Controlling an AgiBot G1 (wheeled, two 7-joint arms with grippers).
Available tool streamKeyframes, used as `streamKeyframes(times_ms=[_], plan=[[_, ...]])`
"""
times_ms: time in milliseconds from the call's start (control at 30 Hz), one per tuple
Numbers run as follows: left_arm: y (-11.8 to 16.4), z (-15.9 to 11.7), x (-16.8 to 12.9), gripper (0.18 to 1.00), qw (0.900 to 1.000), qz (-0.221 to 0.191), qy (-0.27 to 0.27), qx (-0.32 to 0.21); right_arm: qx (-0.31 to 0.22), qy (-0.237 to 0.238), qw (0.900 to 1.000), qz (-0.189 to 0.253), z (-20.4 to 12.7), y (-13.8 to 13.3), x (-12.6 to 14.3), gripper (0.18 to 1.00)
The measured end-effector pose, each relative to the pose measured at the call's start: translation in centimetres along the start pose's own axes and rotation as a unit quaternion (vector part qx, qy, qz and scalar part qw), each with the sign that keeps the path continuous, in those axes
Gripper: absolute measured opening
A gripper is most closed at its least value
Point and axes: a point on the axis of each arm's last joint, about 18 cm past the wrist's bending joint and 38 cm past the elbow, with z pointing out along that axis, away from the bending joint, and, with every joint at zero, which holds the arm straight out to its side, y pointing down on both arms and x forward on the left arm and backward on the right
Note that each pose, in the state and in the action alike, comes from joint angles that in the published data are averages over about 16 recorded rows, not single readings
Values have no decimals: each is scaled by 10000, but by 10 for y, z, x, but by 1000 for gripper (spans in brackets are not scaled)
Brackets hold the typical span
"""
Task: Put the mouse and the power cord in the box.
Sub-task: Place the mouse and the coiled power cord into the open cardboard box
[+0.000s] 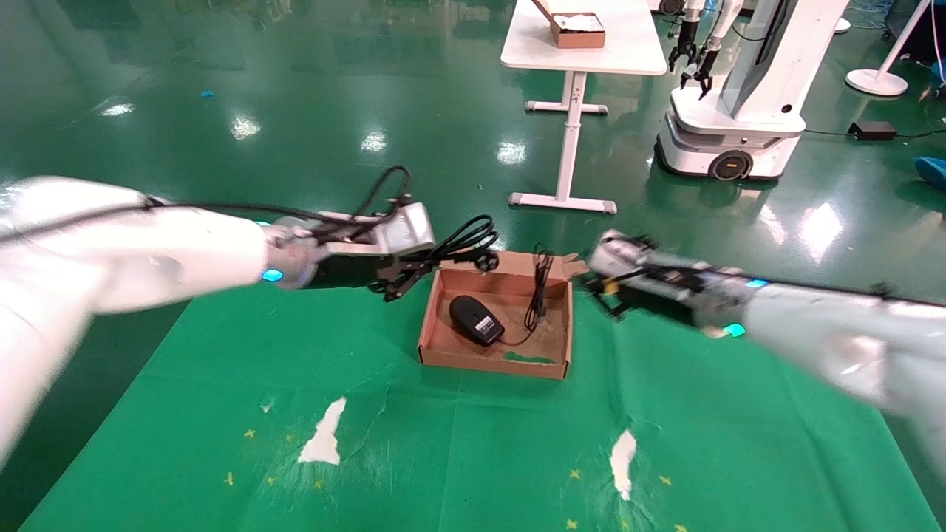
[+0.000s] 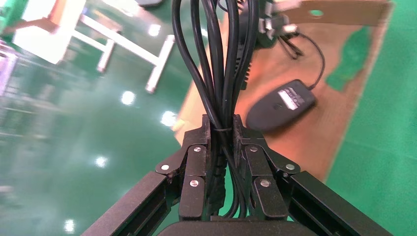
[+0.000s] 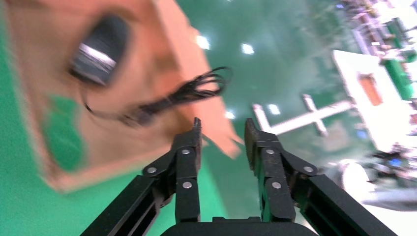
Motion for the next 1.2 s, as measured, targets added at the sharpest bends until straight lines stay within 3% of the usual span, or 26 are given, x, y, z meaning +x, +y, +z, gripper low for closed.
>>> streamKeyframes(times_ms=[267,467,767,1200], plan=[[-30,35,39,263,9960,850,204,172,448,329,9977,-394,-79,10,69,475],[-57,45,51,263,9920,1199,233,311,893,354,9938,-563,-148,8,102,617],[-82,50,37,263,9936,1054,-264,316,1201,357,9900,-654,-207,-1,126,815],[-84,49,36,296,9965,648,-429,318,1450,357,9859,-760,-217,-23,136,971]])
